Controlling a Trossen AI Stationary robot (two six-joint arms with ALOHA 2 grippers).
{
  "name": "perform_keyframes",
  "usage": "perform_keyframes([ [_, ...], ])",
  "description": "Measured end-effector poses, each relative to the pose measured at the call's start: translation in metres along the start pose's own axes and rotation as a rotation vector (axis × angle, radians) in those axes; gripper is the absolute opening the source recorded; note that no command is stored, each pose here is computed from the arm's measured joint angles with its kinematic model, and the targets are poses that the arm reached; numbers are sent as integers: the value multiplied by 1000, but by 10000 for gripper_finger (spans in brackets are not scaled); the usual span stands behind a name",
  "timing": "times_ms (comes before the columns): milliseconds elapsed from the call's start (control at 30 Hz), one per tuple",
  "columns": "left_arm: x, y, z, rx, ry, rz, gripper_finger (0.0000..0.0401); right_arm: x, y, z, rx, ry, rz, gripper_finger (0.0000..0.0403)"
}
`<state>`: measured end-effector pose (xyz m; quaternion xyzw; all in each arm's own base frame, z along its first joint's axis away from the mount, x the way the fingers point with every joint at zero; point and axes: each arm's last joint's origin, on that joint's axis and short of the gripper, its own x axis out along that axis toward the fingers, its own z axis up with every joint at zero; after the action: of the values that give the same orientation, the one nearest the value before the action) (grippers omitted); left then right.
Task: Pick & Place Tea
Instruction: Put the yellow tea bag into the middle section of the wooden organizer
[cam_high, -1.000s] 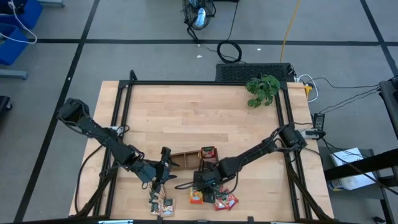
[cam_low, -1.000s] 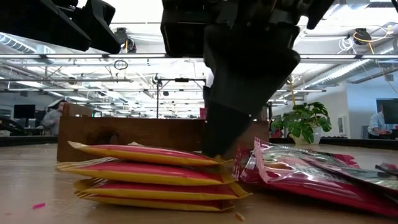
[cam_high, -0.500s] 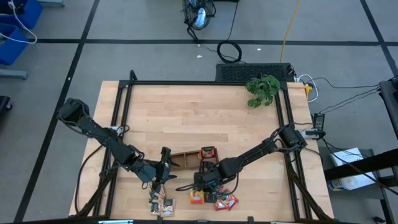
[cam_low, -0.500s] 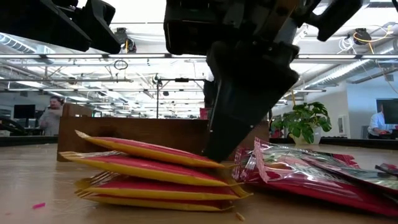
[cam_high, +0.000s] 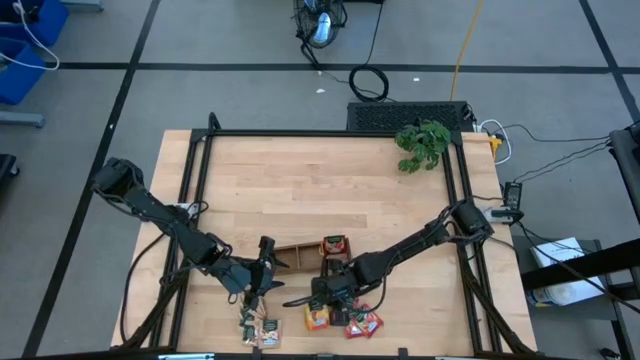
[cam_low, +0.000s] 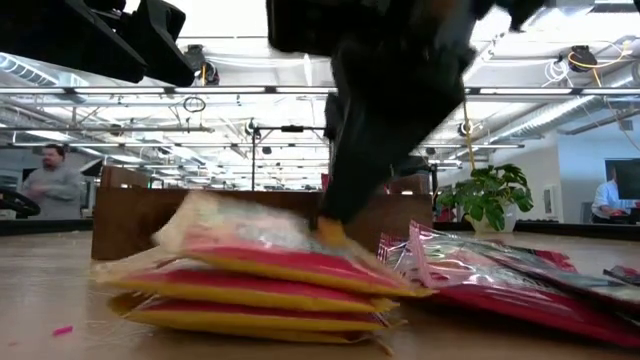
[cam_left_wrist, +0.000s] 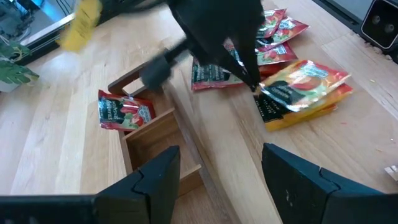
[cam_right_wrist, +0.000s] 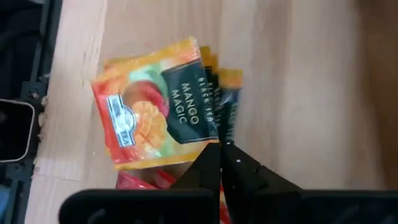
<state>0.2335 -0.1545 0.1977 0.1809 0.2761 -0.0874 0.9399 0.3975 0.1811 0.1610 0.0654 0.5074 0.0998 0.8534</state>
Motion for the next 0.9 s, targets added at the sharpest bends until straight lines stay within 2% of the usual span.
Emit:
perform_keyframes([
  [233,0,0,0,0,-5,0,228,-38,6,9,-32,-80,-42,0],
  [400,0,0,0,3,-4,0,227,-42,8,9,-59,-91,-77,0],
  [567,0,0,2,-32,-17,-4,227,-42,12,7,-148,-104,-134,0],
  [733,-1,0,12,-159,-112,-14,227,-39,35,-2,-303,-109,-79,0],
  [900,-3,-1,23,-226,-194,-94,227,-26,59,-20,-429,-203,-72,0],
])
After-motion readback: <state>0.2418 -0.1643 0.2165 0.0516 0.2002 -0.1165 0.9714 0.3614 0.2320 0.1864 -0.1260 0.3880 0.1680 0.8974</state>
